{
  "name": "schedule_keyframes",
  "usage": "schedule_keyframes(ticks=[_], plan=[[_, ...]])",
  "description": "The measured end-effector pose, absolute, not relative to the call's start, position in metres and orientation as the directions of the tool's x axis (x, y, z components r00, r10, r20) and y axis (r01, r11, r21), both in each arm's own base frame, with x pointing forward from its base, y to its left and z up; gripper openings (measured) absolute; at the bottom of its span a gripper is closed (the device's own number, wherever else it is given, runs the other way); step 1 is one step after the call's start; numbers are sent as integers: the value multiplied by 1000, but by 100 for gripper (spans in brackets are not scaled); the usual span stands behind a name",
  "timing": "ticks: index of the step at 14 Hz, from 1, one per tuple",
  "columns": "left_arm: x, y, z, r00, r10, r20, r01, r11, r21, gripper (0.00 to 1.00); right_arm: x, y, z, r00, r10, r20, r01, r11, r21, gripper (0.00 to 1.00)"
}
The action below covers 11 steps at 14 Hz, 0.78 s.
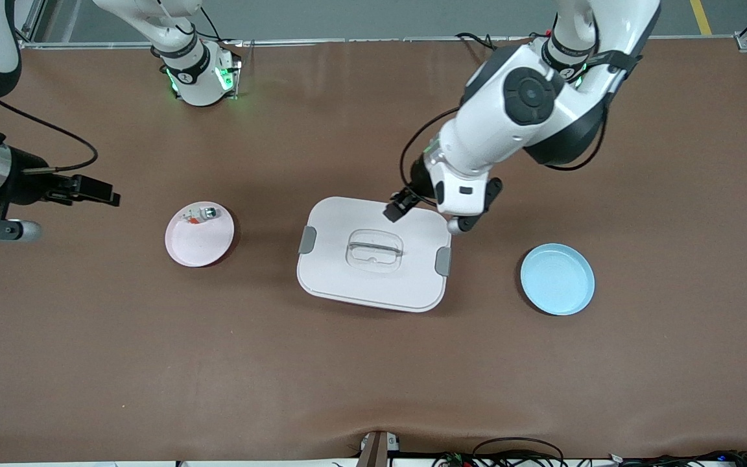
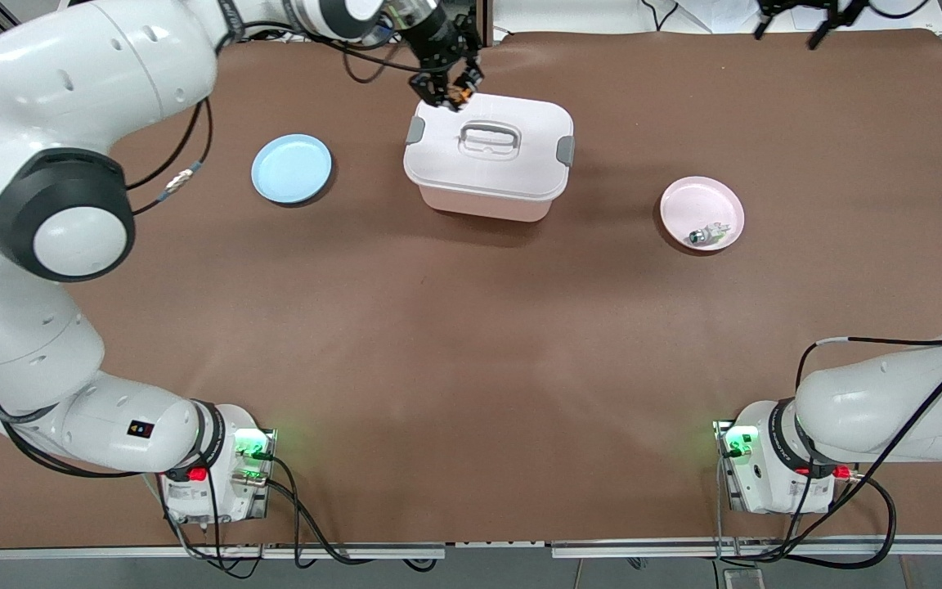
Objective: Transfer orange switch to right arm and place
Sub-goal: 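Lift the switch with the left gripper while the right gripper reaches over, then bring the switch to the right gripper and close the right gripper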
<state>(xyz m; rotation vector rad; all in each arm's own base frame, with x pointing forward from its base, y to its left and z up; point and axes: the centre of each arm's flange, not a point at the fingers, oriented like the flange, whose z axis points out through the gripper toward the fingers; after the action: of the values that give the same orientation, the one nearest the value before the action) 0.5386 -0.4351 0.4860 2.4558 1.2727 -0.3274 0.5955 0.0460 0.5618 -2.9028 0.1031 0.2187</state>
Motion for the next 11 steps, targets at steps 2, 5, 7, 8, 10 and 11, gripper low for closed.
schedule_keyframes(ticks=[2,5,7,8,10,11], plan=[[536,-453,487,488,778,-397,872,-460,171,72,601,64,540,989,-79,-124,-118,-931,-346,100],[527,-475,488,404,809,-428,912,-389,127,72,594,103,507,991,-122,-61,-137,-885,-446,100],[519,-490,489,354,812,-465,931,-352,94,72,580,141,500,989,-144,-35,-141,-843,-520,100],[514,-499,488,328,811,-485,939,-337,72,72,572,156,497,987,-161,-27,-149,-817,-557,100],[507,-513,484,274,818,-505,953,-301,29,72,556,181,491,980,-197,-18,-166,-773,-613,100],[504,-518,482,249,825,-508,959,-283,10,72,548,193,488,977,-212,-22,-177,-752,-635,100]])
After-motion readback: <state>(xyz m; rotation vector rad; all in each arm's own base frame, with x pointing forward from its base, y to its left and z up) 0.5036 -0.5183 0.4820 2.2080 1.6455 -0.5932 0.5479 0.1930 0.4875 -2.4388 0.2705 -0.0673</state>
